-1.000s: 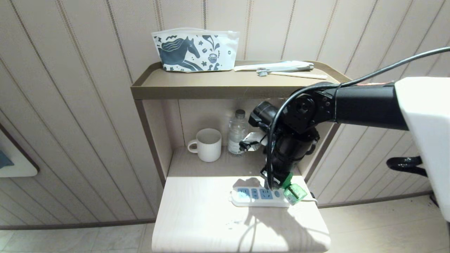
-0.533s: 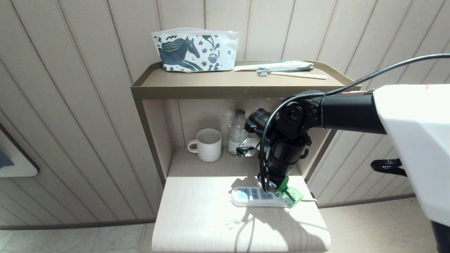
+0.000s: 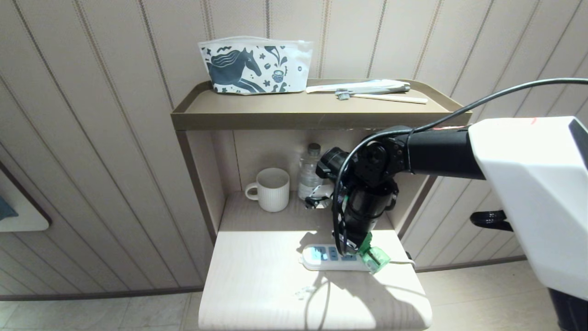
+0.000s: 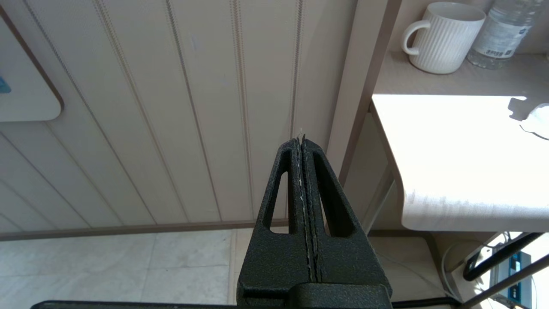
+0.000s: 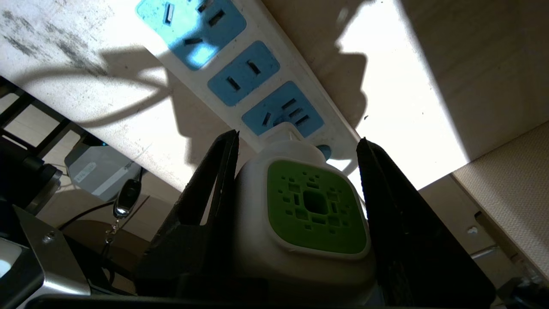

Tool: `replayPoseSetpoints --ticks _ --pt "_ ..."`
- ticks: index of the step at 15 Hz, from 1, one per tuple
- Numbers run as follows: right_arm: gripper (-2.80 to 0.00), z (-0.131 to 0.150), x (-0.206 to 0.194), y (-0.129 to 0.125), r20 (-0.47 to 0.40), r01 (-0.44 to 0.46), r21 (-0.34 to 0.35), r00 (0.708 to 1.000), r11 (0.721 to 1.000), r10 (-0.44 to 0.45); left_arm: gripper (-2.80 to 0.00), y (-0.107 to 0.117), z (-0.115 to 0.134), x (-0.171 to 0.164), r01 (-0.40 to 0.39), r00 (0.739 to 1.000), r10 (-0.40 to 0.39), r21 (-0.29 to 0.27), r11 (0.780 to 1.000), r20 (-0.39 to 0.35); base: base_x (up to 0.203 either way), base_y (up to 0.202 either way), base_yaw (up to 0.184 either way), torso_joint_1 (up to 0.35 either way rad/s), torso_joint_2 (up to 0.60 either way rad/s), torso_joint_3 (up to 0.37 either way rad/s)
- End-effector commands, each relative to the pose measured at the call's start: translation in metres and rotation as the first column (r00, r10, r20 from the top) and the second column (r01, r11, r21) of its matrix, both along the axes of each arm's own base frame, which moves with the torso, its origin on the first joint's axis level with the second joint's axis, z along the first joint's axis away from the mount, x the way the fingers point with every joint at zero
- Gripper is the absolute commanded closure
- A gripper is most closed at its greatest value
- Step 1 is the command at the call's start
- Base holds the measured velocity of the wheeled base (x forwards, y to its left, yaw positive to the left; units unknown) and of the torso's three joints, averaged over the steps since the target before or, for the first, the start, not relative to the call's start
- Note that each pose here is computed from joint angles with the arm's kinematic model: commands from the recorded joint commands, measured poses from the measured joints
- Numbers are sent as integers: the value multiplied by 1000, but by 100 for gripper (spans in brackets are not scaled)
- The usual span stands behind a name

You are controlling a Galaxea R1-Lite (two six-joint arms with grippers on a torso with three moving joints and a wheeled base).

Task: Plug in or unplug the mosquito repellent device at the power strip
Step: Insert the plug into the socket

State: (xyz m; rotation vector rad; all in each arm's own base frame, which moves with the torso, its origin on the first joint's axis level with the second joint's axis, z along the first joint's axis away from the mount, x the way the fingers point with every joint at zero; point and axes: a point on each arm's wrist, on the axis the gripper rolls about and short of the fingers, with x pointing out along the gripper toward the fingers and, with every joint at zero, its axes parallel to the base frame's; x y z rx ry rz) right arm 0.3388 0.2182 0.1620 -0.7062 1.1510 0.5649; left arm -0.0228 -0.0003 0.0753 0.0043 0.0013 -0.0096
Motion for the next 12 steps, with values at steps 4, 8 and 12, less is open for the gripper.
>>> replayPoseSetpoints --ticks 4,8,12 --pt "0 -1 2 0 8 -13 -6 1000 1000 13 0 0 0 0 0 1000 0 1 1000 -2 0 0 0 0 0 0" --pt "0 2 3 -1 26 -15 1 1000 1000 15 0 0 0 0 0 1000 0 0 1000 -2 0 0 0 0 0 0" --pt "0 -1 4 1 25 -18 -1 1000 1000 18 0 0 0 0 0 1000 0 0 1000 -2 0 0 0 0 0 0"
